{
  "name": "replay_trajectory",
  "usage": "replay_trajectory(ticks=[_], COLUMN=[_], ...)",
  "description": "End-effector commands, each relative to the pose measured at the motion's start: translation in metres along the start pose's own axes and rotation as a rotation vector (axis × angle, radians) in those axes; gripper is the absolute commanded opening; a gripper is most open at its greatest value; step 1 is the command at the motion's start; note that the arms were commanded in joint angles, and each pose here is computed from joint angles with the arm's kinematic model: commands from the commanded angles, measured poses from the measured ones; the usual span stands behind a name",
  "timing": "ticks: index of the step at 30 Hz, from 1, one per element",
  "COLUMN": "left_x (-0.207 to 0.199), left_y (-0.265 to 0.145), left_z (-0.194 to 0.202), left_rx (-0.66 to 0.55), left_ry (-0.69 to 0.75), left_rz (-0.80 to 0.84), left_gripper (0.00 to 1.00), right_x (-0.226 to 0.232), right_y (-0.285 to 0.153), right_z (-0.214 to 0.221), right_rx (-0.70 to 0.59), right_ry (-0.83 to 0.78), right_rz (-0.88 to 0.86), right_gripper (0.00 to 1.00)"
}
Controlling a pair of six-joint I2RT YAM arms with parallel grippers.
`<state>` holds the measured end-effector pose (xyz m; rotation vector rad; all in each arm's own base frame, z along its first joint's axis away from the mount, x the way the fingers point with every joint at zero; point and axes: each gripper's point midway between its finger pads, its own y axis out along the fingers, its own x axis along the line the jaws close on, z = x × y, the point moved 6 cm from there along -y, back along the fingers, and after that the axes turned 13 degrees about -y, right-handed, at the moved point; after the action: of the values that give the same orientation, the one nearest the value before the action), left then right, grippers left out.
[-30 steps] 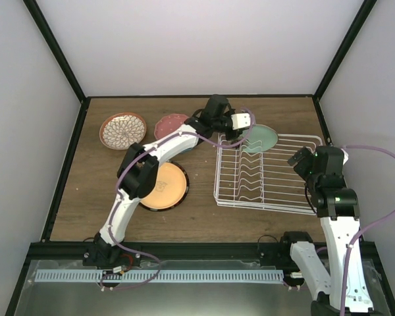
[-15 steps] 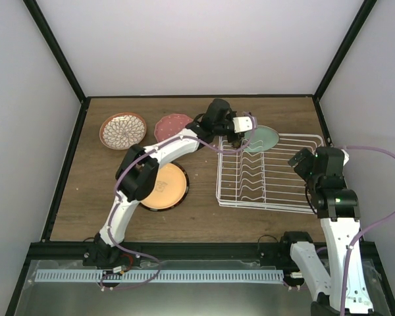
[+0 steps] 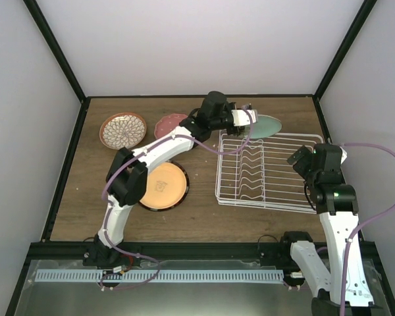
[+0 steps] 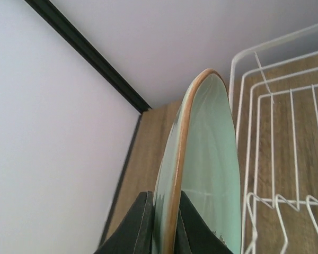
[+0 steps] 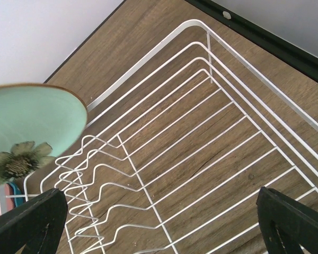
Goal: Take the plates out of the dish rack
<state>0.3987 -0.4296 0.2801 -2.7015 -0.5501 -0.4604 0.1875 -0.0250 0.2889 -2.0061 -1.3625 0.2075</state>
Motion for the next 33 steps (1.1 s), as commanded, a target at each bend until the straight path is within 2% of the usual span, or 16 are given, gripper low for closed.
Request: replay_trajectory(ticks=[1,7,11,15,18,20,23,27,30,33], left_x=[0.037,0.064,0.1,0.159,0.191,0.196,0.179,0.132,0.097,0.06], left_y=[-0.048,-0.077,-0.128,-0.197,-0.242,-0.264,-0.289,-0.316,-0.333,-0.341], left_z=[-0.099,-0.125,-0.139,-0.124,-0.088,-0.052,0.011,0.089,0.119,0.132], left_rx=[-0.284,-0.309,-0.333,-0.335,-0.265,-0.188,-0.066,0.042,0.068,0.091], left_ry=[0.143,0.04,-0.078,-0.35,-0.65,-0.86,-1.109,-1.412,-1.567,-1.65], left_rz=[-0.189,-0.277,-0.377,-0.482,-0.498,-0.478,-0.461,-0.46,-0.433,-0.376], left_gripper=[0.04,0.04,0.04,0.04,0.04,0.04,0.04,0.04,0.04,0.04], right_x=[0.0,0.001,0.002,0.0,0.0,0.001,0.006,0.015,0.021,0.024], right_y=[0.0,-0.001,-0.004,-0.004,-0.003,-0.002,0.006,0.019,0.027,0.032], right_z=[-0.003,-0.006,-0.008,-0.004,-0.002,-0.003,-0.005,-0.008,-0.009,-0.01], right_rx=[-0.019,-0.026,-0.033,-0.029,-0.027,-0.029,-0.028,-0.009,0.0,0.011], right_ry=[0.009,0.02,0.024,0.032,0.037,0.037,0.029,0.02,0.014,-0.002], right_rz=[-0.001,-0.008,-0.009,-0.008,-0.014,-0.021,-0.042,-0.076,-0.098,-0.108], right_gripper=[1.0,1.0,1.0,1.0,1.0,1.0,1.0,1.0,1.0,1.0])
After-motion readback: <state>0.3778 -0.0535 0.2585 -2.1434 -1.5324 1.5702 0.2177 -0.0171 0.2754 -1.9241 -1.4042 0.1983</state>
